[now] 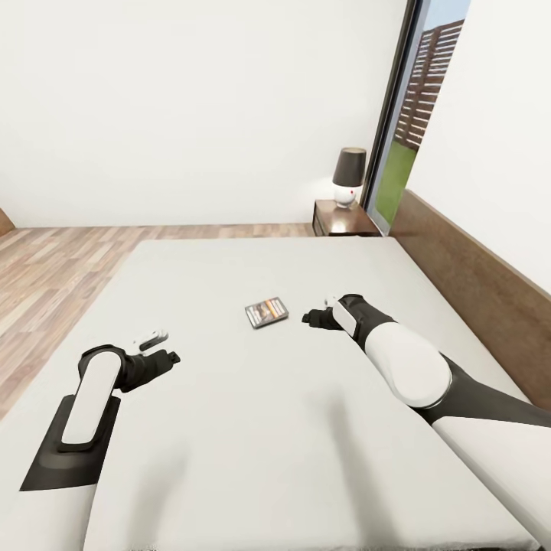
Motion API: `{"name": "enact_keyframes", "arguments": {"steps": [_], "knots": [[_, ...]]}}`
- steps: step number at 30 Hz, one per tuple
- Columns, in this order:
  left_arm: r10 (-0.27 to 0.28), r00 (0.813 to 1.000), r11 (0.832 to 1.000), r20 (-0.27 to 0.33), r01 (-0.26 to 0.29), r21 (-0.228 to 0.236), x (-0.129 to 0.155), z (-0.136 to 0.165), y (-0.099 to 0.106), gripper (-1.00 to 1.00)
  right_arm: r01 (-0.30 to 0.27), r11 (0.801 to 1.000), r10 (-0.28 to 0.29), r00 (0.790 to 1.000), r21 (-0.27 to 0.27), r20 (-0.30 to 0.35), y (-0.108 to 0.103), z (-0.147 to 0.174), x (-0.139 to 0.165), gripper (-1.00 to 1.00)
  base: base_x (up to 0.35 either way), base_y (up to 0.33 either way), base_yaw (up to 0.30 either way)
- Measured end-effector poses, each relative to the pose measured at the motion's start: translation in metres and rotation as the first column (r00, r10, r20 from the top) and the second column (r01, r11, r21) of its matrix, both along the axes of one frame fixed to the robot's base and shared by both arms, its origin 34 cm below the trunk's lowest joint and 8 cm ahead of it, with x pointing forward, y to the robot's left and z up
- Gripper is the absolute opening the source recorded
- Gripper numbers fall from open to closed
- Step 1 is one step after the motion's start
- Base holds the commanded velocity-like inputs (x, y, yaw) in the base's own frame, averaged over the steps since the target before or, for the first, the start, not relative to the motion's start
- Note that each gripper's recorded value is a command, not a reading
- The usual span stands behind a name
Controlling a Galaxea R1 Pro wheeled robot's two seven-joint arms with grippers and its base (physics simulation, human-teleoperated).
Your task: In the bedroom, move the book from the bed onto either nightstand, and place the two sandals side by side next to the bed.
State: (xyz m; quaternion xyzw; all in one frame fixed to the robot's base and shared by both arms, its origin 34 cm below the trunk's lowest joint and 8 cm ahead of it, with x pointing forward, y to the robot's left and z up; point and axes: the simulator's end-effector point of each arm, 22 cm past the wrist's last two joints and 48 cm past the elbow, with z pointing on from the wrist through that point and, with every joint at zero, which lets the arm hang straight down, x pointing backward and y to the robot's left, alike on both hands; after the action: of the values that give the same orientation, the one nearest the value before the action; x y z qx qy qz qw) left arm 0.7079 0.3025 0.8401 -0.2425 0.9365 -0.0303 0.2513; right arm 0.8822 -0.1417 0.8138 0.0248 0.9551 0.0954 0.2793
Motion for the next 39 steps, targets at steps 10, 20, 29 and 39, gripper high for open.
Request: {"name": "enact_keyframes", "arguments": {"steps": [10,20,29,39], "knots": [[0.003,1.000,1.000,-0.009,-0.003,-0.014,0.000,-0.009,-0.003,1.00,0.000,1.000,0.000,1.000,0.000,-0.016,0.000,-0.012,-0.001,1.00,0.000,0.000,0.000],[0.047,0.999,0.999,-0.008,-0.047,-0.008,0.002,-0.016,0.003,1.00,-0.001,1.000,0.001,1.000,-0.001,-0.031,0.000,-0.024,-0.003,1.00,0.000,0.000,0.000],[0.059,0.998,0.998,-0.017,-0.059,-0.003,0.002,-0.023,0.006,1.00,-0.002,1.000,0.002,0.999,-0.002,-0.043,0.001,-0.034,-0.005,1.00,0.000,0.000,0.094],[0.084,0.996,0.996,-0.032,-0.085,-0.011,-0.001,-0.031,0.011,1.00,-0.001,1.000,0.001,0.998,-0.002,-0.057,0.000,-0.044,-0.006,1.00,0.000,0.000,0.120]]}}
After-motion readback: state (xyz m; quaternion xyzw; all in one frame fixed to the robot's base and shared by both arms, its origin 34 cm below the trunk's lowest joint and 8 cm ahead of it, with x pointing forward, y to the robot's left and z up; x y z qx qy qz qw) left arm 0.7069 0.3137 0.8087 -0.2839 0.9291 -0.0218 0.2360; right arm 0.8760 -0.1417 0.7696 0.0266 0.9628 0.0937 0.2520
